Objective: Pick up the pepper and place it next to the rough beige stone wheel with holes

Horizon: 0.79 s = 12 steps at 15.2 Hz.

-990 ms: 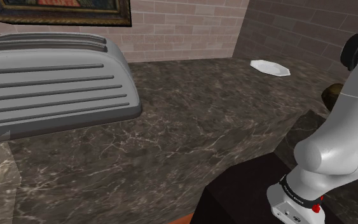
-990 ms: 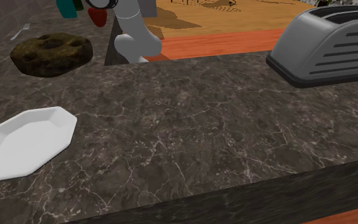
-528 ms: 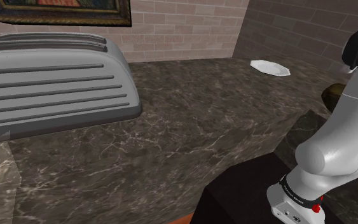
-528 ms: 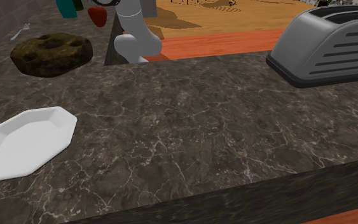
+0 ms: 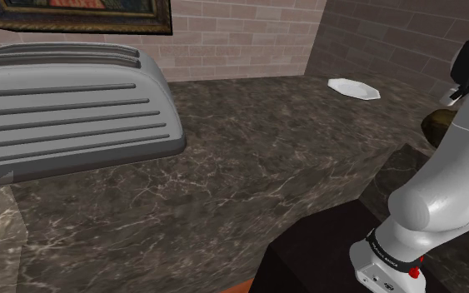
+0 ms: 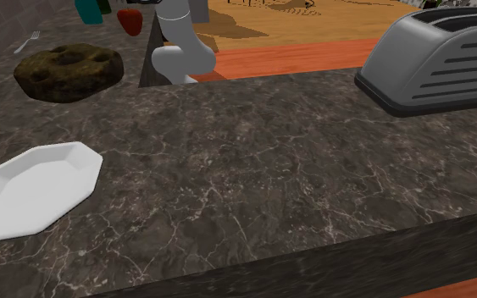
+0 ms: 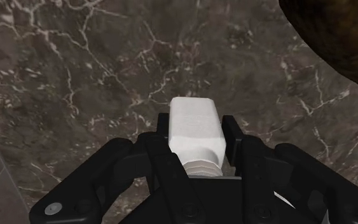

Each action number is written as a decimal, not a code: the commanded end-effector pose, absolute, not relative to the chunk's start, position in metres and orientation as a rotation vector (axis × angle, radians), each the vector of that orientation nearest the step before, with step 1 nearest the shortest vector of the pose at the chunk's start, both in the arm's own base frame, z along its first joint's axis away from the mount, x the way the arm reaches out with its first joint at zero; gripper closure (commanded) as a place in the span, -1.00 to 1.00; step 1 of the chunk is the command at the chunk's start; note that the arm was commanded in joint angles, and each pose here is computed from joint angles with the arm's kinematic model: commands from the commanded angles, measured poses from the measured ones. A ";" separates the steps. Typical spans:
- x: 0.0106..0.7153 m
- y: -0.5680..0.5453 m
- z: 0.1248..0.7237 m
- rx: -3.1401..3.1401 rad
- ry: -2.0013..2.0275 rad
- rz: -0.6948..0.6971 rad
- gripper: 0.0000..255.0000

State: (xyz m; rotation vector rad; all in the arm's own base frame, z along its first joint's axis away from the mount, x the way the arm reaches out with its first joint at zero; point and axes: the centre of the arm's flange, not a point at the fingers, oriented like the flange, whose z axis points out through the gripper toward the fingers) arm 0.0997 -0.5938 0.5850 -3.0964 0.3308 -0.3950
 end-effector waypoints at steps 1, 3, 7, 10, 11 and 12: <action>0.099 -0.594 0.576 -3.097 0.331 -0.395 1.00; 0.099 -0.594 0.565 -3.097 0.331 -0.395 1.00; 0.099 -0.594 0.553 -3.097 0.331 -0.395 1.00; 0.099 -0.594 0.553 -3.097 0.331 -0.395 1.00; 0.099 -0.594 0.553 -3.097 0.331 -0.395 1.00; 0.099 -0.594 0.553 -3.097 0.331 -0.395 1.00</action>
